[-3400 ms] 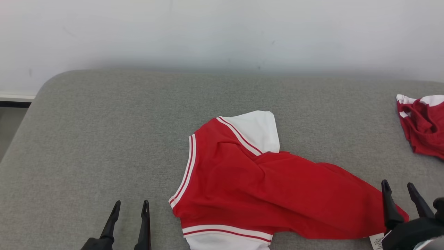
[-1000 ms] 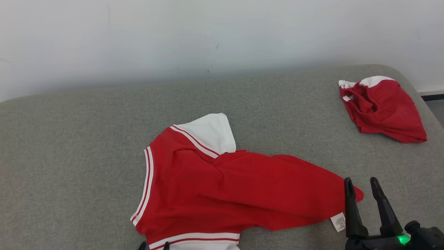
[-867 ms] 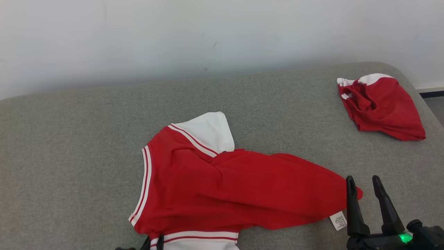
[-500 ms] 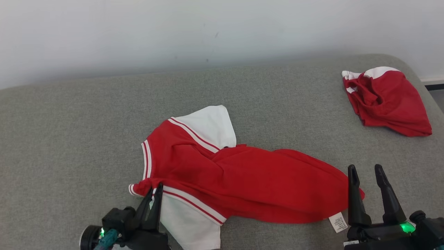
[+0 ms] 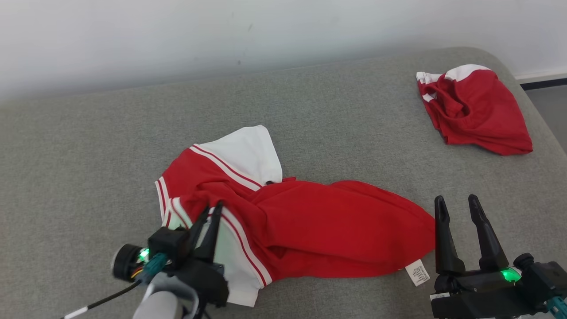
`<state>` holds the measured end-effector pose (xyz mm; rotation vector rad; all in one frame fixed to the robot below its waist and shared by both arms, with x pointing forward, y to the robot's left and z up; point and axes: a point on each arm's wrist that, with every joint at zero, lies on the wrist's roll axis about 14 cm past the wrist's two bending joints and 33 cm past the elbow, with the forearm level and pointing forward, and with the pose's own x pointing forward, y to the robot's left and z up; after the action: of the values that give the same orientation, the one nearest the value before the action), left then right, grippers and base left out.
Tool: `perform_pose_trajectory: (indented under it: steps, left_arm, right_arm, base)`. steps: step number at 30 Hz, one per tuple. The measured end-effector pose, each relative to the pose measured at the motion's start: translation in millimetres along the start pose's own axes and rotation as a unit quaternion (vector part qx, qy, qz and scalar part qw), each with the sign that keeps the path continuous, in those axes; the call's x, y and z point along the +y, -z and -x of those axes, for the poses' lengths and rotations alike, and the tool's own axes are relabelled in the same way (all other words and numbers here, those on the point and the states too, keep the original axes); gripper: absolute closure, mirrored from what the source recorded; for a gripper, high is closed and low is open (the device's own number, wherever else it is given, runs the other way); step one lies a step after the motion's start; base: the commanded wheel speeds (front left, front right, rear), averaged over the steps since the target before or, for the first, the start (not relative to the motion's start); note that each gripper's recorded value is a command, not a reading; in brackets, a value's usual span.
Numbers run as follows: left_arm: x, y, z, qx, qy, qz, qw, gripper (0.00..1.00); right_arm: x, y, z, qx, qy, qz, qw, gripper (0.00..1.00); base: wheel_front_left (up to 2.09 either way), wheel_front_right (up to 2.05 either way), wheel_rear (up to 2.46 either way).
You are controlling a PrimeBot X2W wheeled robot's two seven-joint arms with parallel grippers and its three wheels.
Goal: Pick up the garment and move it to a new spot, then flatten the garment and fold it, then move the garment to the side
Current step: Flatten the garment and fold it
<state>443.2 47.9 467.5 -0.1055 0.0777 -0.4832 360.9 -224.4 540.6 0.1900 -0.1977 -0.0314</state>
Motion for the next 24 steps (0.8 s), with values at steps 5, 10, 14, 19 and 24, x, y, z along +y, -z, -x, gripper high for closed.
perform_pose_trajectory:
  steps: [5, 10, 14, 19, 24]
  left_arm:
    - [-23.9, 0.8, -15.8, 0.004, 0.027, 0.022, 0.999, 1.0]
    - [-31.6, 9.2, -19.8, 0.023, 0.035, 0.025, 0.999, 1.0]
    - [-35.5, 16.2, -17.1, 0.038, 0.037, 0.028, 0.998, 0.6]
    - [-32.2, 3.9, -10.2, 0.019, 0.028, 0.027, 0.999, 0.0]
    - [-29.3, 1.7, 20.1, 0.002, 0.004, 0.026, 1.0, 0.0]
  right_arm:
    - [-5.7, 3.3, 2.4, 0.006, 0.01, 0.001, 1.0, 0.0]
    - [-2.9, 6.4, 1.8, 0.01, 0.006, -0.002, 1.0, 0.0]
    - [1.1, 9.0, -0.4, 0.013, 0.0, -0.004, 1.0, 0.0]
    - [6.3, 12.4, -0.8, 0.017, -0.007, -0.009, 1.0, 0.0]
    - [20.3, 18.8, -1.6, 0.024, -0.026, -0.02, 0.999, 0.0]
  base:
    - [0.0, 0.0, 0.0]
    - [0.0, 0.0, 0.0]
    - [0.0, 0.0, 0.0]
    - [0.0, 0.0, 0.0]
    - [0.0, 0.0, 0.0]
